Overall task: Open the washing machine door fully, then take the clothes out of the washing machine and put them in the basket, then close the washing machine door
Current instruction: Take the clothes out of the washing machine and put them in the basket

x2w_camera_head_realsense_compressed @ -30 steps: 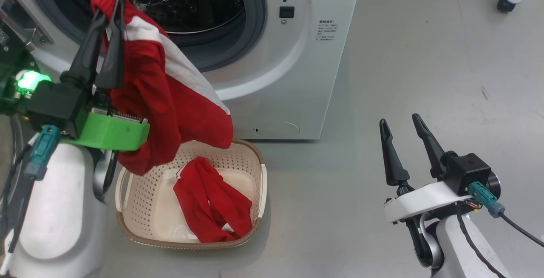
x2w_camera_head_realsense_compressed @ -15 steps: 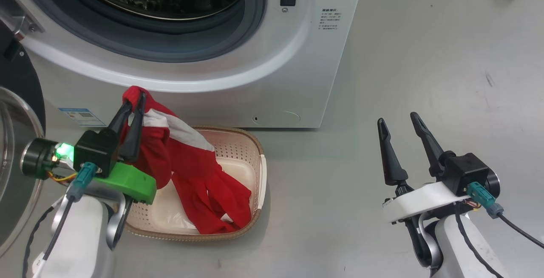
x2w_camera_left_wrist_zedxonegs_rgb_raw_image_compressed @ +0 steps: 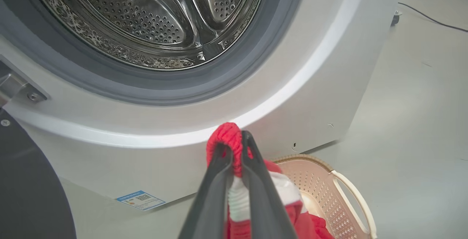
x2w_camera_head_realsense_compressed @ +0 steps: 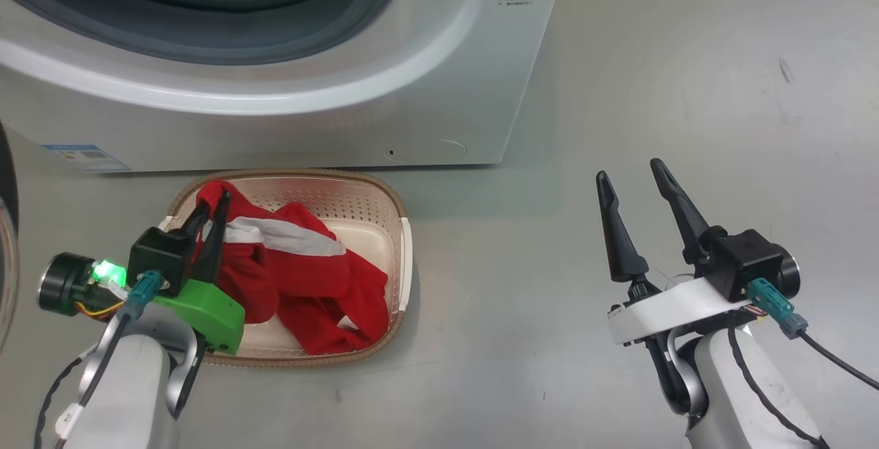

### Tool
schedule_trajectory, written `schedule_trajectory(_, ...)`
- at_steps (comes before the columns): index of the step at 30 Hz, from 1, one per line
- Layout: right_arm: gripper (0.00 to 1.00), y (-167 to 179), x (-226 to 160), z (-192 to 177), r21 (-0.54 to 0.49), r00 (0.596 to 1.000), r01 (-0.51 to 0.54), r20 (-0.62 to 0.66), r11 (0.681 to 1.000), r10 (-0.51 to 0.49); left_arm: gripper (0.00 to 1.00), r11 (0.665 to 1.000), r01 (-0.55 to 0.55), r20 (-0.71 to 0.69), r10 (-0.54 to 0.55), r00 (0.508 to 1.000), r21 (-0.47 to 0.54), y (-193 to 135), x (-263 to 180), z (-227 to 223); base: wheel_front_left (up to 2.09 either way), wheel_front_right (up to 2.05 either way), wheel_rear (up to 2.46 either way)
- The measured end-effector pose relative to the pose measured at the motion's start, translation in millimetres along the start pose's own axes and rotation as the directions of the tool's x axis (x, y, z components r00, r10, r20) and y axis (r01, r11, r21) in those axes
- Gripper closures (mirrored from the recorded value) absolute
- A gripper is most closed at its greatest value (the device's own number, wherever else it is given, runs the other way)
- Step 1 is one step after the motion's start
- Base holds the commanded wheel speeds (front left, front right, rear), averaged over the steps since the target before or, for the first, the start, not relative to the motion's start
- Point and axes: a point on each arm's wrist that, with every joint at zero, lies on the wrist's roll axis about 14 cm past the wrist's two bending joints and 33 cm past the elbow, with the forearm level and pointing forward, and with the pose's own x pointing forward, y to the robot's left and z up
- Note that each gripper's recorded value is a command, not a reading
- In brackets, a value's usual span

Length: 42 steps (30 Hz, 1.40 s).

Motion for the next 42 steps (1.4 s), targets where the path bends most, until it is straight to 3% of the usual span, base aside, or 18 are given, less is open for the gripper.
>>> schedule_trajectory(20, 0.00, -42, 10, -26, -0.027, 0.993, 0.102, -0.060, 0.994, -0.103, 1.00, 0.987, 0.160, -0.230, -0.159, 0.960, -0.015, -40, 53, -87, 0.00, 0.00, 0.00)
schedule_trajectory(29, 0.00, -61, 9, -41, -0.043, 0.983, 0.153, -0.096, 0.987, -0.157, 1.00, 0.992, 0.077, -0.399, -0.111, 0.910, -0.101, -23, 50, -151, 0.00, 0.00, 0.00)
schedule_trajectory(42, 0.00, -63, 14, -62, -0.056, 0.978, 0.147, -0.141, 0.988, -0.154, 1.00, 0.982, -0.072, -0.447, -0.013, 0.895, -0.172, 1, 63, -176, 0.00, 0.00, 0.00)
